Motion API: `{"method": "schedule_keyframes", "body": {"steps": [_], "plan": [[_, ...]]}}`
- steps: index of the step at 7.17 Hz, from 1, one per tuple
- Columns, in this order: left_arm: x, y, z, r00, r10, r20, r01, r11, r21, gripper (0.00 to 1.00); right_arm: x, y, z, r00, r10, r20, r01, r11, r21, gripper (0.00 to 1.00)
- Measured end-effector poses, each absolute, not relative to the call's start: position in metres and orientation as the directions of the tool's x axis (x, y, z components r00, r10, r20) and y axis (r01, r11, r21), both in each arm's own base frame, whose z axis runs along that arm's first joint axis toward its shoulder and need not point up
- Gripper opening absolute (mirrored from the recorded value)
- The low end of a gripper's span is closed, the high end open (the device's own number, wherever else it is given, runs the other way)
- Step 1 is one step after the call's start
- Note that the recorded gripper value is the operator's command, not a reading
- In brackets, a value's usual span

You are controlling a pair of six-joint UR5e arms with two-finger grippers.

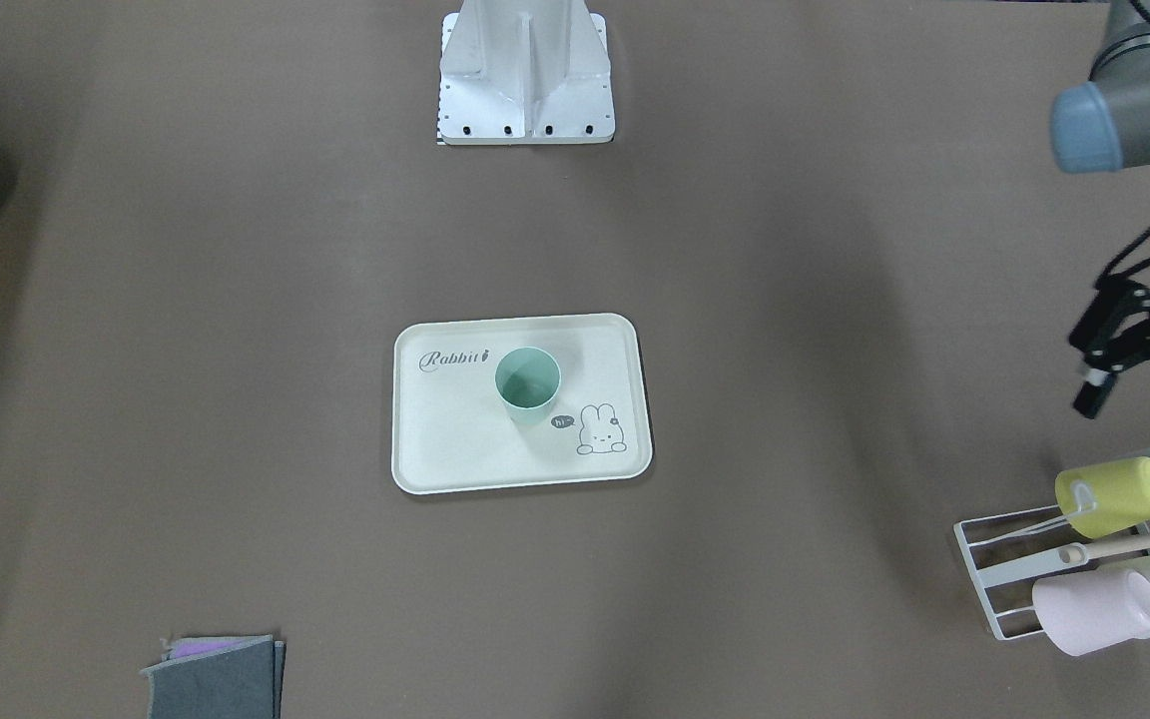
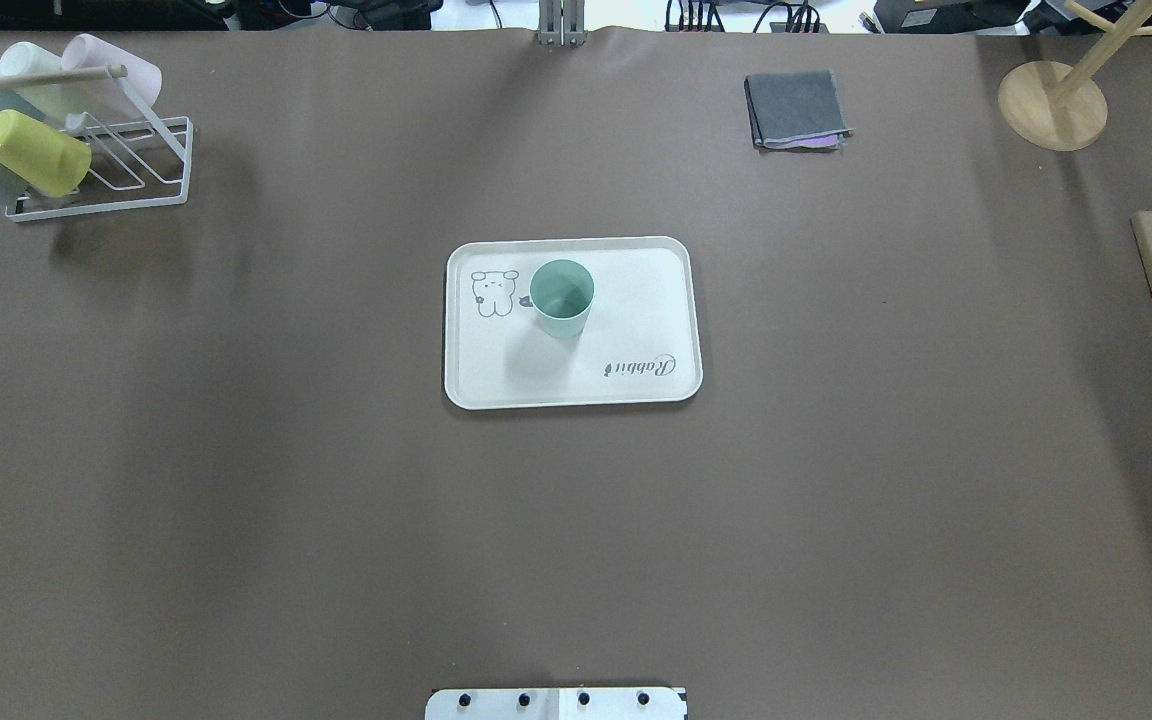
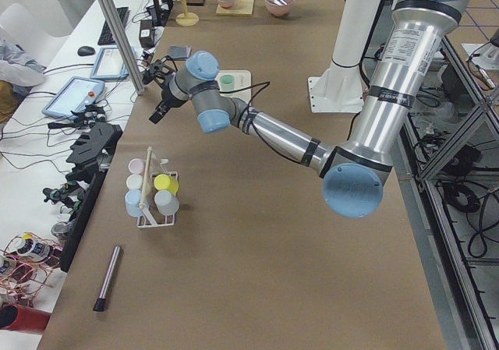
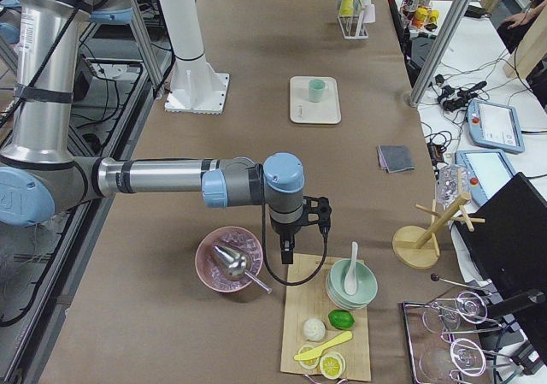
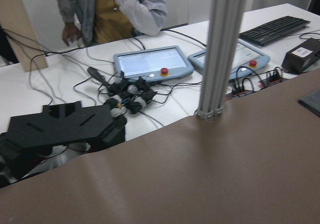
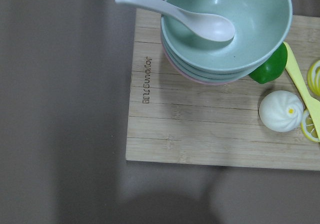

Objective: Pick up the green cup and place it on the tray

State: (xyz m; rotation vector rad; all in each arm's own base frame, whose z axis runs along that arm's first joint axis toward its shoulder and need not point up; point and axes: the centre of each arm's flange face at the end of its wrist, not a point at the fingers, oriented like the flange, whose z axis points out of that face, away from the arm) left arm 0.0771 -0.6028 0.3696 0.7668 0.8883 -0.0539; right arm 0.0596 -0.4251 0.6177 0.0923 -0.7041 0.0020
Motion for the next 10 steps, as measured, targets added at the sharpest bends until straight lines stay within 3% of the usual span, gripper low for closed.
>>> {"method": "schedule_keyframes", "body": {"steps": [4, 10], "plan": [[-0.056, -0.551, 0.497, 0.686, 0.116, -0.719, 0.281, 0.868, 0.408, 0.97, 0.059, -0.462, 0.627, 0.771, -0.026, 0.637, -0.033, 0.996, 0.081, 1.0], [-0.115, -0.497, 0.605, 0.759, -0.04, -0.65, 0.15, 0.982, 0.115, 0.97, 0.06, -0.464, 0.626, 0.774, -0.027, 0.633, -0.034, 0.996, 0.084, 1.0]]}}
